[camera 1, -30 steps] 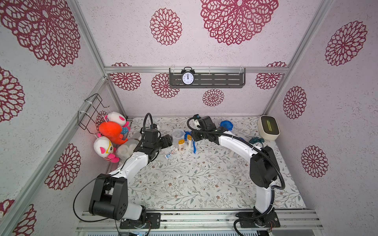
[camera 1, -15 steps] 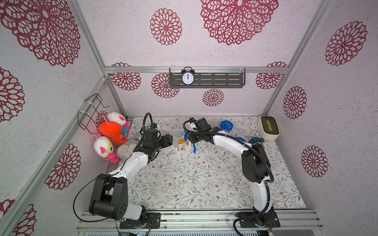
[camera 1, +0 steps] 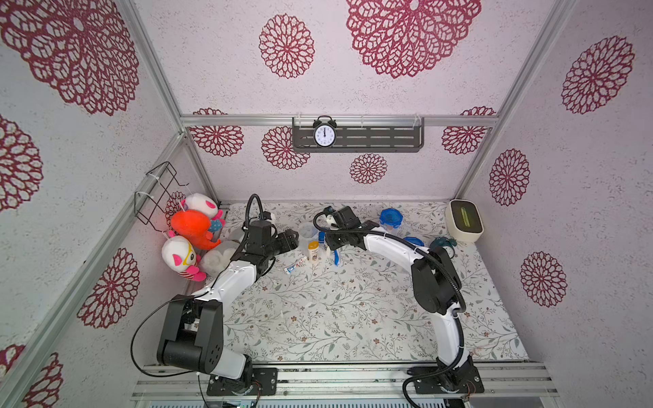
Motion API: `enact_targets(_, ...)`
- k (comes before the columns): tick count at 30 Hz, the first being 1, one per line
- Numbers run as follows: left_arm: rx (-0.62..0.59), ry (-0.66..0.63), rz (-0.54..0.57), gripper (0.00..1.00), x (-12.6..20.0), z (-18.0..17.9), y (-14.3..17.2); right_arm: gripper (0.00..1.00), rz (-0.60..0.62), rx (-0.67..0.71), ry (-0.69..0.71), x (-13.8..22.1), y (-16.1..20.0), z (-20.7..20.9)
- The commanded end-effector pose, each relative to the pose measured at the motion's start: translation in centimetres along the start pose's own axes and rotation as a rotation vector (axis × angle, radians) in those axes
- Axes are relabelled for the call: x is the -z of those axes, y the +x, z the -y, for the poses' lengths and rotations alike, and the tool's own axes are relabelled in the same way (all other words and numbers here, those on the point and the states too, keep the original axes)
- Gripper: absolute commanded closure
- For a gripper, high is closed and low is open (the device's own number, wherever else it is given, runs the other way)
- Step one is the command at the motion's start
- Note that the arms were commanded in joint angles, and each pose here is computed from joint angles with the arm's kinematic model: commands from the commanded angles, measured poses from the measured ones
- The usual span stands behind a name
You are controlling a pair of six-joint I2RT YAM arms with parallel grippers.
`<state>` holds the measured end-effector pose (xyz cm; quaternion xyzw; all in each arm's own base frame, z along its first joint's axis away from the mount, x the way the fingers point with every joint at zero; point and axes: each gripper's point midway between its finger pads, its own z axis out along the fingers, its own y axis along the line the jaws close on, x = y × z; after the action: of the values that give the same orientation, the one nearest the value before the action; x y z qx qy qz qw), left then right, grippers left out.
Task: Pack away toiletry kits
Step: Pick up the toiletry item from the center of the board.
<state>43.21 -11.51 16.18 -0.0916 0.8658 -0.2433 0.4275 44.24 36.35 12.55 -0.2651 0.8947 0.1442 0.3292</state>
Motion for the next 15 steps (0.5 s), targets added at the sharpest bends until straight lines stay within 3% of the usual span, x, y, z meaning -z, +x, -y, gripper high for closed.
enact_targets(1, 0.004, 0.052, 0.032, 0.23, -0.3, 1.2, -1.6, 0.81, 0.111, 0.02, 0.056, 6.1, -3.6, 0.5)
enact_targets(9, -0.011, 0.023, 0.047, 0.24, -0.3, 0.7, -2.3, 0.81, 0.291, 0.035, -0.004, 15.1, -8.1, -0.8)
enact_targets(15, 0.008, 0.029, 0.051, 0.26, -0.2, 0.3, -2.5, 0.81, 0.348, 0.083, -0.12, 15.3, -11.9, -3.4)
